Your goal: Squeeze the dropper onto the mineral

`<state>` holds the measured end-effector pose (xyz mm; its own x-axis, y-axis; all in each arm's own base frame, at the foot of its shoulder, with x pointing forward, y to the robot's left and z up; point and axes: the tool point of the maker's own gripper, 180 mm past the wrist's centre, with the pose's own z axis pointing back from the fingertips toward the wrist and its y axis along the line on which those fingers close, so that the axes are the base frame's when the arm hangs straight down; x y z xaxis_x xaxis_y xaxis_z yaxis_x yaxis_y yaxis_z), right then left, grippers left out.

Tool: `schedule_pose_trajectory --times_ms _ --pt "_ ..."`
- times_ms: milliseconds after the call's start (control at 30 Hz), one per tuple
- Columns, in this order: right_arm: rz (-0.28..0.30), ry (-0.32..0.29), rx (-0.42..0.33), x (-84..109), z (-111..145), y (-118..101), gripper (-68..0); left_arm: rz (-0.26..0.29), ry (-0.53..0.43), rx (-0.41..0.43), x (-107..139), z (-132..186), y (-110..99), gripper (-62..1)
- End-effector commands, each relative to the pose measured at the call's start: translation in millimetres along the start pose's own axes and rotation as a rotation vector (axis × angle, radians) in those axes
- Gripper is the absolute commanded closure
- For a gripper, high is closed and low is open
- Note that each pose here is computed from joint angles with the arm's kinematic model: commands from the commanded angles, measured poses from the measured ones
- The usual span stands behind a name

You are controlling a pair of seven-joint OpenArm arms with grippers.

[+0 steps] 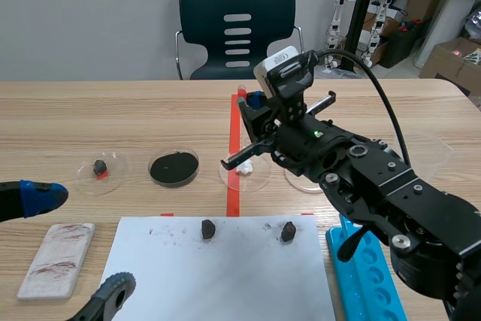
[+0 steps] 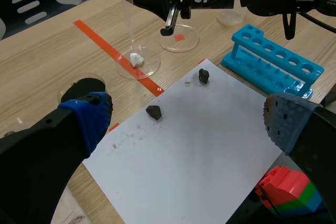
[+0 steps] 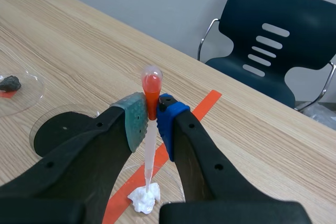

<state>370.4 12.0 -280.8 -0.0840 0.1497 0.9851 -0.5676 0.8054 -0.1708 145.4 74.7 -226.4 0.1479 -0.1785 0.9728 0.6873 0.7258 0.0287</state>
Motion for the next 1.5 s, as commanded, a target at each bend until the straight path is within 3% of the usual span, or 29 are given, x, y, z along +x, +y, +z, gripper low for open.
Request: schedule_pose_trajectory --times_ms 0,500,1467 --pt "0.005 -0.036 -0.007 11.7 -4.8 -5.2 -6.3 -0.002 -0.026 0.009 6.0 -0.2 2.8 -60.5" --pt "0.005 -0.034 -0.006 11.4 -4.8 -5.2 -0.9 -0.002 -0.026 0.009 6.0 -0.2 2.8 -60.5" --pt "0.006 -0.042 -0.006 12.9 -4.8 -5.1 -0.8 -0.002 -0.026 0.009 6.0 -0.2 2.8 -60.5"
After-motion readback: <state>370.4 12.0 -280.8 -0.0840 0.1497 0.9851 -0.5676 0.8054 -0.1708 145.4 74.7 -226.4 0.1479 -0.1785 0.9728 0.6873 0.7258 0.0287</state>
